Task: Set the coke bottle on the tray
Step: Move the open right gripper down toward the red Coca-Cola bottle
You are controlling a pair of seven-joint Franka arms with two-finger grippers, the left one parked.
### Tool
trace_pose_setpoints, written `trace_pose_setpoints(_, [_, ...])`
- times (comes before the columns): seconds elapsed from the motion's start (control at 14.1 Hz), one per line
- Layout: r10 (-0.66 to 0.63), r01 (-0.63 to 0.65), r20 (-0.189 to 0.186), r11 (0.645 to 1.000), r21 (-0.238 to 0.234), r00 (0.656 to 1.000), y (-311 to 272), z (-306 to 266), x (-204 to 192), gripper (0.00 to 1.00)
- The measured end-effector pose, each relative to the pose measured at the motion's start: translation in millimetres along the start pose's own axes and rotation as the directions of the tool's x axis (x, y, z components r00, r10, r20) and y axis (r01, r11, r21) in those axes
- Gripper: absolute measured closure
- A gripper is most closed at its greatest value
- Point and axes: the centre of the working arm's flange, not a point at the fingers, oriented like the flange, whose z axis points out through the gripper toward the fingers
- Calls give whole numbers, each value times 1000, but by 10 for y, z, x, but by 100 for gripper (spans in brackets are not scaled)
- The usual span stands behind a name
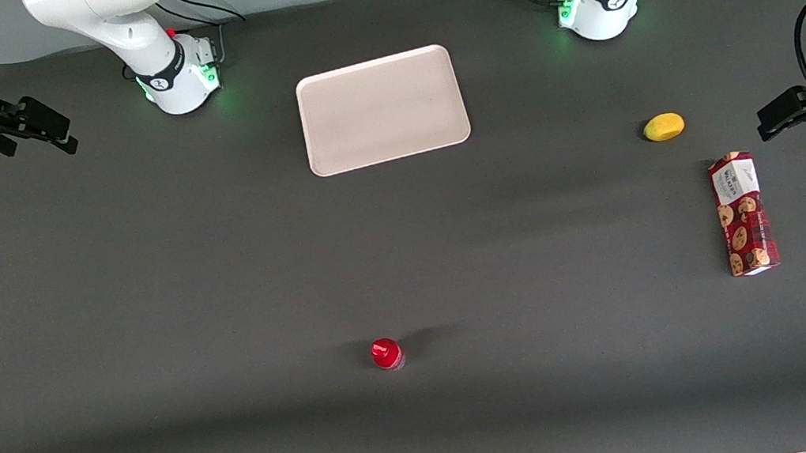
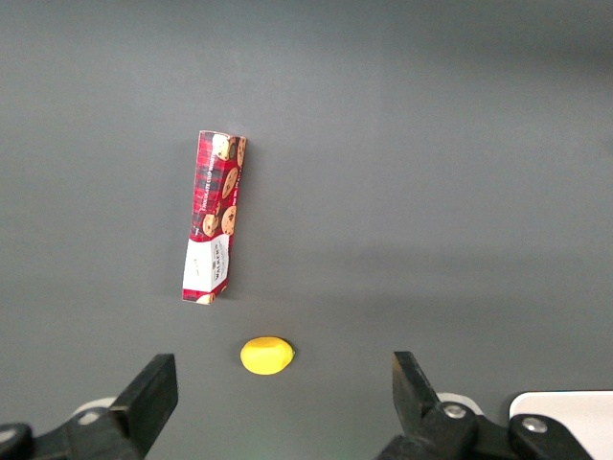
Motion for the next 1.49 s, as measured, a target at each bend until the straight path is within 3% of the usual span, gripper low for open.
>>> trace_pose_setpoints(0.28, [16, -16, -7, 1000, 14, 1000, 88, -51, 29, 0])
trace_pose_setpoints(0.5, [-45, 45, -27, 999, 16, 999, -30, -134, 3, 0])
trace_pose_setpoints(0.85, [-190, 192, -77, 981, 18, 979, -991, -378, 234, 0])
trace_pose_setpoints(1.13, [-220, 221, -31, 975, 31, 975, -1933, 102, 854, 0])
trace_pose_setpoints(1.28, [-182, 183, -22, 981, 65, 983, -2308, 429, 1140, 0])
trace_pose_setpoints(1.49, [-115, 124, -100, 987, 98, 988, -2762, 872, 1454, 0])
